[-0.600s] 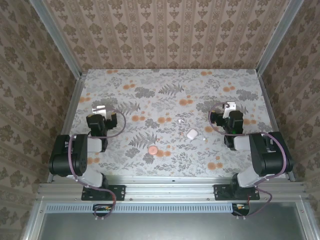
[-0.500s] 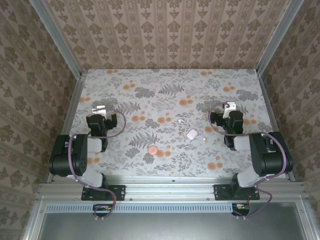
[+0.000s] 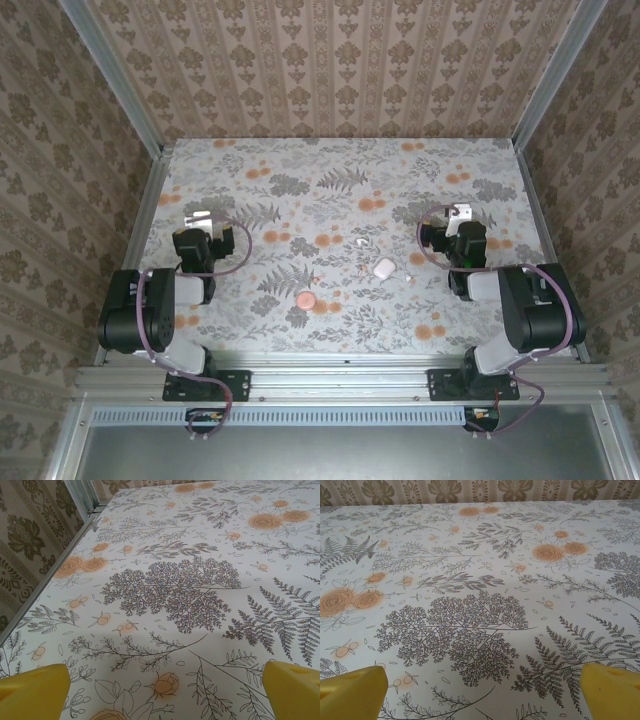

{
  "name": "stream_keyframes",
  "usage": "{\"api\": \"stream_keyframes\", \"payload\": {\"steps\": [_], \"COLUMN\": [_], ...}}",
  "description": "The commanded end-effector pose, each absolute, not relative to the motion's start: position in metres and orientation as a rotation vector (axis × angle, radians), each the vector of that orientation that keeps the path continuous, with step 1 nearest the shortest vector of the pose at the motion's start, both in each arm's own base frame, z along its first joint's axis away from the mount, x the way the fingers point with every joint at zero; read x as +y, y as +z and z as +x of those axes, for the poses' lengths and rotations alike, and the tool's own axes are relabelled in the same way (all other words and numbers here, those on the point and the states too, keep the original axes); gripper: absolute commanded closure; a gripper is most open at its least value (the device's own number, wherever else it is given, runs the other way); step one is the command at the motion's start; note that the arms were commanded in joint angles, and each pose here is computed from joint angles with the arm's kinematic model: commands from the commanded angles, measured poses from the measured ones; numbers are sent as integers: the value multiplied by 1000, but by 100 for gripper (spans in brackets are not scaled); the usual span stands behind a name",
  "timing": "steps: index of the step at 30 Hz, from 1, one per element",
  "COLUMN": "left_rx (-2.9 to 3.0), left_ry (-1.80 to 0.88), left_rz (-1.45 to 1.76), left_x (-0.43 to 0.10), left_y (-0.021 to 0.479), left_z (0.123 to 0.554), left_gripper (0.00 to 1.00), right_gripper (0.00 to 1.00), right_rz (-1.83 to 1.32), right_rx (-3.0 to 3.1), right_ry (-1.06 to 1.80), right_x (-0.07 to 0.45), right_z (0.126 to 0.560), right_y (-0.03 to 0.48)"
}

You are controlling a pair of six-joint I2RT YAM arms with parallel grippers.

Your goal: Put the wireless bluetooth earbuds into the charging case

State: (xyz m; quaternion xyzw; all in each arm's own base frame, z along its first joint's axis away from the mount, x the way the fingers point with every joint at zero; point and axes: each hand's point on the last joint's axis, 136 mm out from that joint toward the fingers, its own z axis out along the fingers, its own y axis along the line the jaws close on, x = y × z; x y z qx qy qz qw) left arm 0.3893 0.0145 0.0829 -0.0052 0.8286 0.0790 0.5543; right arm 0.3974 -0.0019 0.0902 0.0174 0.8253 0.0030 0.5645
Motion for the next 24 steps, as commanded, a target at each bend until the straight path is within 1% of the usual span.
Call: {"api": "stream_keyframes", "payload": {"steps": [1, 18, 21, 24], "left_rx": [1920, 1923, 1918, 1926], "left_ry": [185, 174, 184, 188], "left_rz": [-27, -30, -26, -16], "left_x": [15, 15, 15, 13], "left_y": [96, 95, 96, 106], "left_z": [396, 396, 395, 398], "left_gripper": [0, 0, 0, 7], "right_gripper": [0, 0, 0, 0], "right_rz": [38, 38, 72, 87], "right_rx": [1925, 1921, 1918, 2006], "right_ry": [20, 21, -4, -8], "right_x": [-1, -1, -7, -8], "right_z": [401, 400, 400, 395], "right_y": [97, 97, 107, 120]}}
